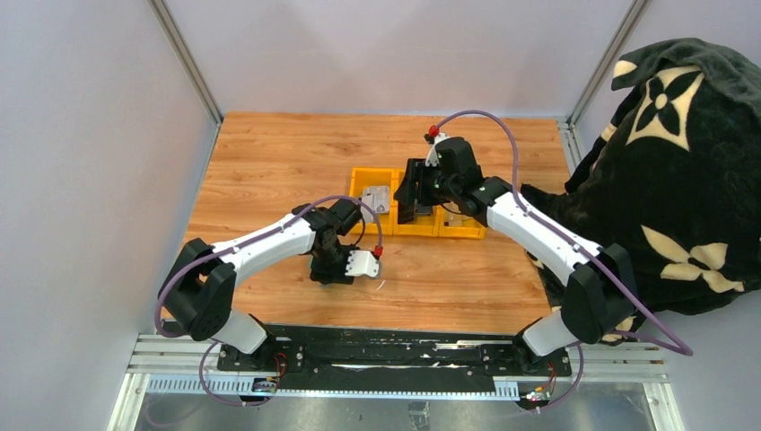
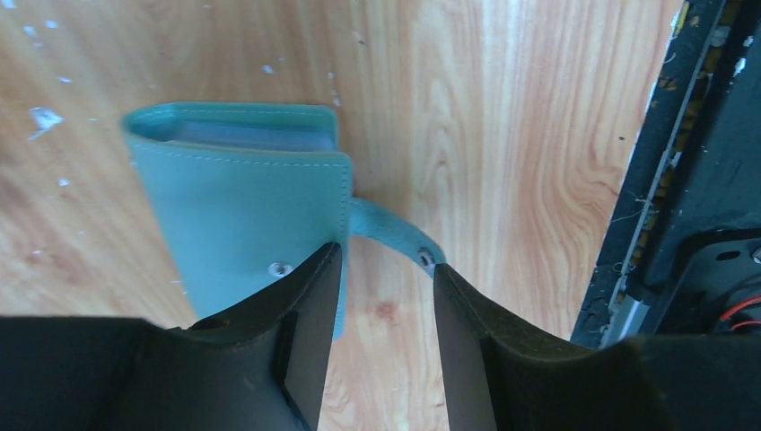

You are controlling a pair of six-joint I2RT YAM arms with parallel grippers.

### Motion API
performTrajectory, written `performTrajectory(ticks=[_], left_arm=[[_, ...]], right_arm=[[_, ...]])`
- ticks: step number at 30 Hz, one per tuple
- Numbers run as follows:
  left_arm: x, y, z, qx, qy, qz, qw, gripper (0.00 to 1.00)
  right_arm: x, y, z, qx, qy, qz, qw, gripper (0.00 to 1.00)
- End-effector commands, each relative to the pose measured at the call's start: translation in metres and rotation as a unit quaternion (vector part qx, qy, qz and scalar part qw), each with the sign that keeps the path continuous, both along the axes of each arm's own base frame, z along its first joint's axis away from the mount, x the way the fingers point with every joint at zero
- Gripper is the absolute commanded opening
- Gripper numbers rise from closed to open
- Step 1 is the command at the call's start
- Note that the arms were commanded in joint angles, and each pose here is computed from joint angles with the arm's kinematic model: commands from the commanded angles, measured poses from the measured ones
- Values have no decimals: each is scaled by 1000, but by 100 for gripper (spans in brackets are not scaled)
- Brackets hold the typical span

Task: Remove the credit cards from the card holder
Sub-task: Place the card holder at the center of the board.

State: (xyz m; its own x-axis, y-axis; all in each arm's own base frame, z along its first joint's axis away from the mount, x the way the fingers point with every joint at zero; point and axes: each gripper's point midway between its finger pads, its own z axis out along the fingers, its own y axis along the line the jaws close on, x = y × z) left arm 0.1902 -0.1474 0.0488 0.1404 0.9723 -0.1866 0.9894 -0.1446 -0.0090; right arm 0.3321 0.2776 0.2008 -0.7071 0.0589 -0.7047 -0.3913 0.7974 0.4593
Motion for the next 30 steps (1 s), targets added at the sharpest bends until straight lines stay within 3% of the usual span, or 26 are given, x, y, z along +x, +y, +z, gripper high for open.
performTrajectory(ticks=[1, 9, 12, 14, 15, 16, 23, 27, 30], left_arm=[[-17, 2, -9, -2, 28, -11, 1000, 47], [20, 0, -32, 1, -19, 56, 998, 46], [30, 1, -16, -29, -6, 119, 993, 47], [37, 1, 4, -76, 3, 159, 984, 71], [40, 2, 14, -100, 1, 173, 980, 88], [45, 5, 27, -128, -6, 190, 973, 98], [70, 17, 105, -255, -66, 274, 925, 100], [91, 32, 130, -303, -81, 329, 891, 100], [127, 50, 137, -342, -123, 392, 845, 100]], right_arm=[[-7, -13, 4, 10, 2, -12, 1000, 60], [-18, -49, -3, -17, -23, -37, 999, 61], [-18, -75, -2, -52, -58, -72, 994, 68], [-15, -102, -1, -91, -90, -119, 985, 73], [-14, -114, -2, -107, -107, -141, 978, 76], [-12, -132, -6, -134, -121, -172, 969, 77], [-17, -211, -8, -236, -191, -306, 902, 82], [-20, -250, -6, -307, -247, -359, 846, 86], [-27, -280, -22, -330, -221, -405, 824, 89]])
